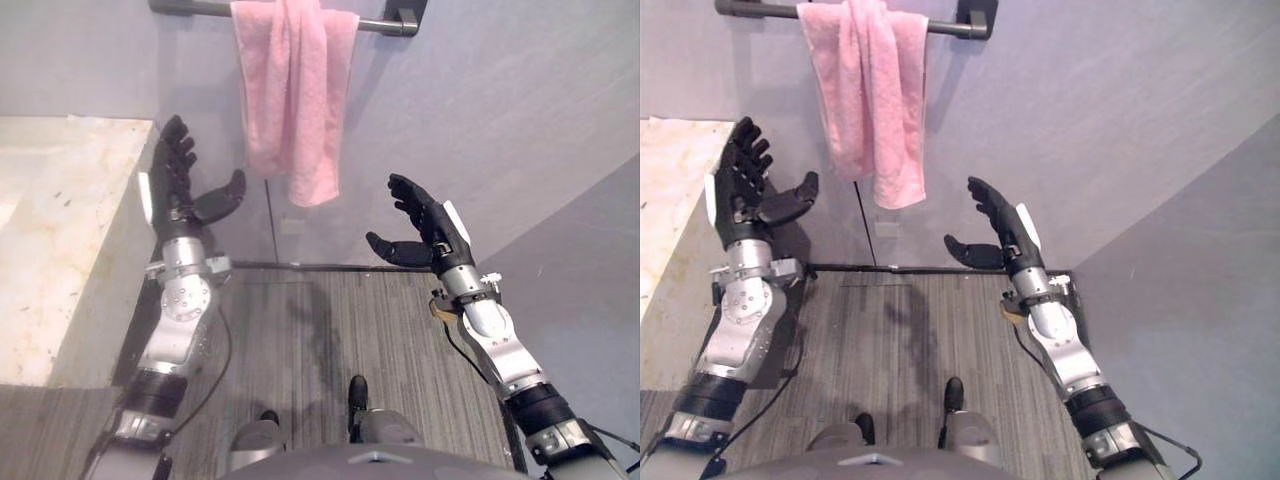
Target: Organize the bathroom.
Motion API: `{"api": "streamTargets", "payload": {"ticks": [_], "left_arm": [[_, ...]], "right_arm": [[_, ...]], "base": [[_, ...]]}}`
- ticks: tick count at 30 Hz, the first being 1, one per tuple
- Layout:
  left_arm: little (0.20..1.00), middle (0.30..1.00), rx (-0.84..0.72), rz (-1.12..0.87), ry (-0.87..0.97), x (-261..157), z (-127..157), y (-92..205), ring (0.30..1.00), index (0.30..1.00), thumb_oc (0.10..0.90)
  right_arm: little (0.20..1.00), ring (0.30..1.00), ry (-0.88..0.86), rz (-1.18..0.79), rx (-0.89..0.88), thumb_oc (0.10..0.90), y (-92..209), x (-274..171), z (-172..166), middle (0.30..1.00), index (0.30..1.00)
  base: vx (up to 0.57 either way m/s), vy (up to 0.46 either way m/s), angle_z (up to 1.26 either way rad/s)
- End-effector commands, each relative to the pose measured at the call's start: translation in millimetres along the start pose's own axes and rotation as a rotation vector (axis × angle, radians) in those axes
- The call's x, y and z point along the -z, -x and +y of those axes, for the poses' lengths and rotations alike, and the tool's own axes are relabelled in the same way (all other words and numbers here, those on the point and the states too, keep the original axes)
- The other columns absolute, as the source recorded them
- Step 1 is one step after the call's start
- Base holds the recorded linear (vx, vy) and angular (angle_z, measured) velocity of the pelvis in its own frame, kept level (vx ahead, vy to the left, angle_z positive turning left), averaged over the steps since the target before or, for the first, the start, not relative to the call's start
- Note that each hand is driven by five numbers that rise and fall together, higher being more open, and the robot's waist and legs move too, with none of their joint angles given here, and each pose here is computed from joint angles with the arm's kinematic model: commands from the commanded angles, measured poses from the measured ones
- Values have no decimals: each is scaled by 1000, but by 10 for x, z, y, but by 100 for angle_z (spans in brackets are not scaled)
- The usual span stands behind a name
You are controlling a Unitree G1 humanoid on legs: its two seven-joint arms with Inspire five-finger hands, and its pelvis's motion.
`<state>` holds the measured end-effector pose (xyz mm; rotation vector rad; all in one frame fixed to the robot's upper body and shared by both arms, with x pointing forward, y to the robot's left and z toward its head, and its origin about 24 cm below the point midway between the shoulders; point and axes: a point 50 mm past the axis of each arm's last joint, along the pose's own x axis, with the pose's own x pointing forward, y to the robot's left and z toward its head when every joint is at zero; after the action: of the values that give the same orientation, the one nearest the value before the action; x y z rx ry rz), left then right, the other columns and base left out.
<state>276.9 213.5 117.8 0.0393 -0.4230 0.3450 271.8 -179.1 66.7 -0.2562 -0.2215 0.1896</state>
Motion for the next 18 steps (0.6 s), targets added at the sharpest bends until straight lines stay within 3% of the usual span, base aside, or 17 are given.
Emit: {"api": "streamTargets", "payload": {"ticks": [1,9,18], "left_arm": [[900,900,139,-267,4,-446,-142,-214,900,900,800],[900,900,228,-195,33,-427,-33,-361,900,900,800],[900,900,40,-198,-162,-407,469,-627,900,900,800]], "right_arm": [[900,900,66,-263,44,800,-280,-537,-279,900,900],[900,900,31,-240,-6,800,-223,-507,-188,900,900],[900,900,5,-206,-182,800,-182,-413,1,900,900]], "base": [[177,213,-10],[196,220,-13],[202,8,-47]]}}
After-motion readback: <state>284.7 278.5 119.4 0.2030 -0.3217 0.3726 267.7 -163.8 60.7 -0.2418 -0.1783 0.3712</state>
